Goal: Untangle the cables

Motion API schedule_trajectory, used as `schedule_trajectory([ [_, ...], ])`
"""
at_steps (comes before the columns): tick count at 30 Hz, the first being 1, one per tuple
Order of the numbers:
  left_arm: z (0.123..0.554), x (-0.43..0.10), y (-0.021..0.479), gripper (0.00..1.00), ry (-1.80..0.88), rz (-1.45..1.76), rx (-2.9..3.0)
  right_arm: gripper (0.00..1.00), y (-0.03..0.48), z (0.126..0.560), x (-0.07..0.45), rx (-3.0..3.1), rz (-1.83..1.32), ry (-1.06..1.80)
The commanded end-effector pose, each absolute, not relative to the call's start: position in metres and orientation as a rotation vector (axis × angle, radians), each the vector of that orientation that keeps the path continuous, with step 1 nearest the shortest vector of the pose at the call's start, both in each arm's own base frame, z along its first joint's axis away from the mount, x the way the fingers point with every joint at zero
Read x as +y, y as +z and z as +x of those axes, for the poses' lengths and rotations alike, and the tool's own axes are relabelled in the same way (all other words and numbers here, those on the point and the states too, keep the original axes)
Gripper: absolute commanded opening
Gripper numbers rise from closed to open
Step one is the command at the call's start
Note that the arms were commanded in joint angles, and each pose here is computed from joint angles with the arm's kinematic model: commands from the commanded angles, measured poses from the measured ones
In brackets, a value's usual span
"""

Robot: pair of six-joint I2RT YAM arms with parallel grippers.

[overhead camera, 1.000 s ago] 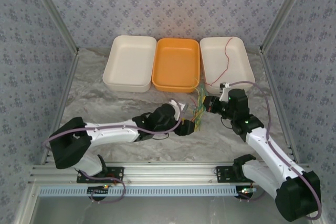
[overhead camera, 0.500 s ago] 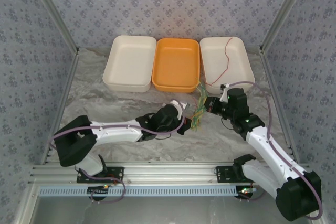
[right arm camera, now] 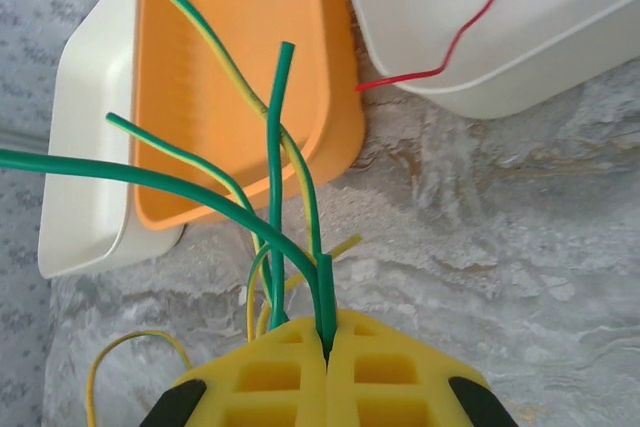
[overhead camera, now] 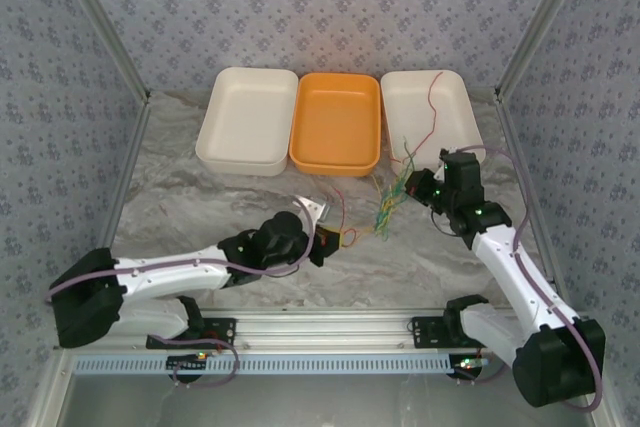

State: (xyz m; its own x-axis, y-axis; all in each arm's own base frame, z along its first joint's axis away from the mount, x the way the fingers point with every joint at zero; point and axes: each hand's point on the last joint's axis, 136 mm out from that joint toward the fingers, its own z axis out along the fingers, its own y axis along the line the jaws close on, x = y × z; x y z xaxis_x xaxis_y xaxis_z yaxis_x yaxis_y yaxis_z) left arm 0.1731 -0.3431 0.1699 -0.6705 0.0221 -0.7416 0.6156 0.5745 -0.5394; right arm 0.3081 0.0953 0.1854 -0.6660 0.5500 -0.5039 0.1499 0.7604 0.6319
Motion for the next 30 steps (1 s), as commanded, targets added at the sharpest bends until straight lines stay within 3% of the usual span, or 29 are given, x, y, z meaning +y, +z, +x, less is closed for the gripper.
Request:
schedule_trajectory([
  [1,0.179,-0.328,0.185,0.0,-1.068,0.458,2.068,0.0,0.191,0.312,0.069,2.204,0.645,0.649],
  [9,0.185,-0.295,0.198,0.0,-1.071,0.358,2.034,0.0,0.155,0.31,0.069,2.262,0.702,0.627],
  [16,0.195,-0.299,0.177,0.0,-1.045,0.337,2.098,0.0,0.129,0.301,0.097,2.341,0.634,0.606],
  [17,0.196,-0.302,0.174,0.0,-1.046,0.338,2.103,0.08,0.122,0.3,0.098,2.357,0.633,0.605],
  [20,0.199,-0.305,0.17,0.0,-1.041,0.344,2.101,0.44,0.122,0.297,0.103,2.354,0.576,0.613],
  [21,0.199,-0.306,0.17,0.0,-1.04,0.349,2.097,0.5,0.129,0.297,0.107,2.331,0.529,0.621],
  [24,0.199,-0.307,0.173,0.0,-1.036,0.38,2.078,0.58,0.166,0.295,0.126,2.233,0.343,0.679],
  [30,0.198,-0.317,0.176,0.0,-1.031,0.456,2.076,0.56,0.225,0.28,0.21,2.155,-0.13,0.901],
])
